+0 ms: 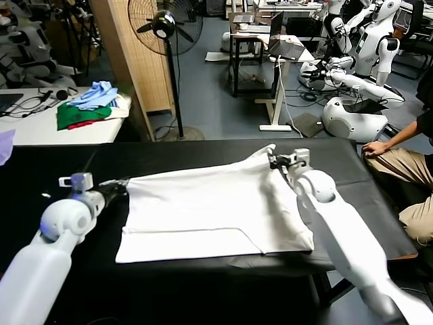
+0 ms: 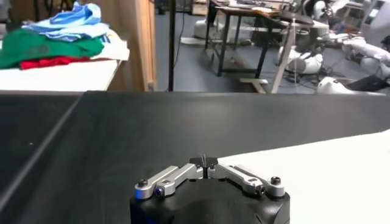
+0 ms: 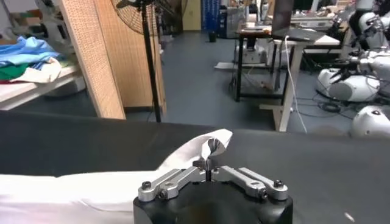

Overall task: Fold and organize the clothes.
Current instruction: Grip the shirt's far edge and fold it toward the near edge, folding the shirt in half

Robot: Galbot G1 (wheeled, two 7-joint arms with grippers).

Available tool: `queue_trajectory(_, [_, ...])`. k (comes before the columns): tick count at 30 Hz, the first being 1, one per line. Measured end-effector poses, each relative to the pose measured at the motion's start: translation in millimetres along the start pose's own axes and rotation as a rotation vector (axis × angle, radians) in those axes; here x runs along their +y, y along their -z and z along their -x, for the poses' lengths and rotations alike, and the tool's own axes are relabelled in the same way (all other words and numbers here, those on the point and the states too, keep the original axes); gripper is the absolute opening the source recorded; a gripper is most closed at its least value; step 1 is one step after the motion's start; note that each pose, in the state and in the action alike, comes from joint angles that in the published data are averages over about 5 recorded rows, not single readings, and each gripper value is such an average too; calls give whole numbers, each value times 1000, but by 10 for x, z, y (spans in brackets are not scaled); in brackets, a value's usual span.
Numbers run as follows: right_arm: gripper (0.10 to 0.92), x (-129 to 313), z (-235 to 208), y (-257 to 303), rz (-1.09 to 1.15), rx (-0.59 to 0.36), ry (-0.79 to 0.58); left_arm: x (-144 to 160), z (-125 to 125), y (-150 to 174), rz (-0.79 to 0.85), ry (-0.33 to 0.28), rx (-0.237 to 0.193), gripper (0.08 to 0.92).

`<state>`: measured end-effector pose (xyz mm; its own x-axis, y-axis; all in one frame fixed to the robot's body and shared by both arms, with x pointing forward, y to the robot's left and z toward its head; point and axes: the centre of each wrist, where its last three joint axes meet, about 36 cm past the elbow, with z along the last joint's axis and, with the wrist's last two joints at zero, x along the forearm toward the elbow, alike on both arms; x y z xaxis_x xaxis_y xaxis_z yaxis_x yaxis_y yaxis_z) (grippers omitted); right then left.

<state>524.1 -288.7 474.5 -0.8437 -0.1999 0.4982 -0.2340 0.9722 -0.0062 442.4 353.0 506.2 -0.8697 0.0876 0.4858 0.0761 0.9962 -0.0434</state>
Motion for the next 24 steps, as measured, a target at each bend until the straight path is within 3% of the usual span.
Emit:
queue_trajectory(5, [123, 53, -282, -140, -46, 60, 1, -108, -246, -113, 28, -1, 8, 126])
queue_trajectory(12, [123, 137, -528, -254, -87, 72, 4, -163, -513, -332, 44, 0, 45, 126])
queue_trajectory(24, [123, 209, -733, -430, -125, 91, -13, -270, -686, -687, 75, 13, 120, 126])
